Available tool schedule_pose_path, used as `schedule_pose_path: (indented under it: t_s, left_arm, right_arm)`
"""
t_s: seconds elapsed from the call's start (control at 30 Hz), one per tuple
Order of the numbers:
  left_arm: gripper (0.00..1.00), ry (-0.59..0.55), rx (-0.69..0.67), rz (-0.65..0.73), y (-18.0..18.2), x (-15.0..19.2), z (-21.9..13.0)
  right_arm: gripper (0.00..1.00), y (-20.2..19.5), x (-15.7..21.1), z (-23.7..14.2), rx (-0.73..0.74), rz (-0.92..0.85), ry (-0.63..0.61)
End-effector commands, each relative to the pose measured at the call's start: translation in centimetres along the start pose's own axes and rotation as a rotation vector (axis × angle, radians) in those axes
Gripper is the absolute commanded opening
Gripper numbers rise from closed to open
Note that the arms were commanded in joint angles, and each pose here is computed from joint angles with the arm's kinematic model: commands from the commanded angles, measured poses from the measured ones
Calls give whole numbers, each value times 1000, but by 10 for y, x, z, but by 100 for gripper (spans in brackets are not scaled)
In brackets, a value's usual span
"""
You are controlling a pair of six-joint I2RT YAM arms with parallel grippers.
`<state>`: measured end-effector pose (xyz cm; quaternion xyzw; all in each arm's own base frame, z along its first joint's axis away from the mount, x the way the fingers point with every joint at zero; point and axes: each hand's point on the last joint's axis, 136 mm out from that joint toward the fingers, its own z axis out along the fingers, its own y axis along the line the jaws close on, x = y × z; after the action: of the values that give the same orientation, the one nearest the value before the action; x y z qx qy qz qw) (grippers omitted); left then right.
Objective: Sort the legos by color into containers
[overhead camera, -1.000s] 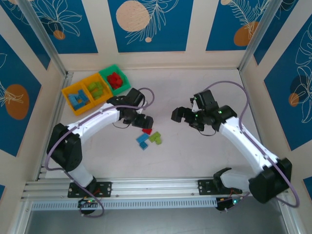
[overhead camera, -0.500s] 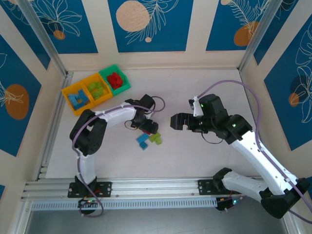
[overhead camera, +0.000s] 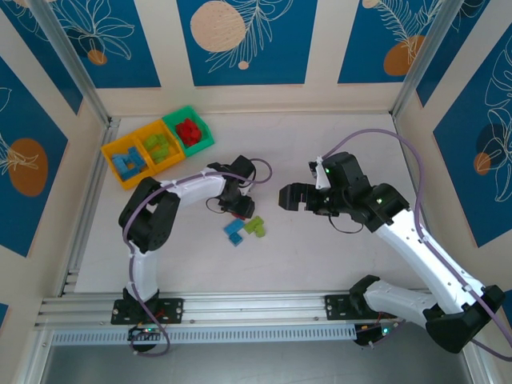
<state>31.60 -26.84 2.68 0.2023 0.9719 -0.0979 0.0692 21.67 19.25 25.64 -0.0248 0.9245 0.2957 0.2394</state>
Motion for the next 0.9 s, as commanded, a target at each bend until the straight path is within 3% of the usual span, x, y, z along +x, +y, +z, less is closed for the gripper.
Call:
schedule_pose_path:
  t_s: [0.0, 0.3, 0.43, 0.6, 0.73, 0.87]
  left_arm:
    - [45, -108, 22, -26, 7, -23, -39]
    - [45, -365, -27, -222, 112, -132, -113]
    - [45, -434, -112, -316, 171, -173, -126]
    - [49, -467, -190, -425, 231, -198, -122]
    - [71, -464, -151, -428, 244, -210, -125]
    - [75, -480, -84, -399, 225, -208, -147]
  right_arm:
    - [100, 11, -15, -9, -6, -5, -50]
    - [100, 38, -68, -7, -31, -76, -188]
    - [100, 46, -78, -3, -41, -97, -191]
    - [100, 49, -82, -1, -48, -97, -198]
    - [100, 56, -84, -3, -69, -135, -196]
    - [100, 53, -85, 5, -55, -160, -186]
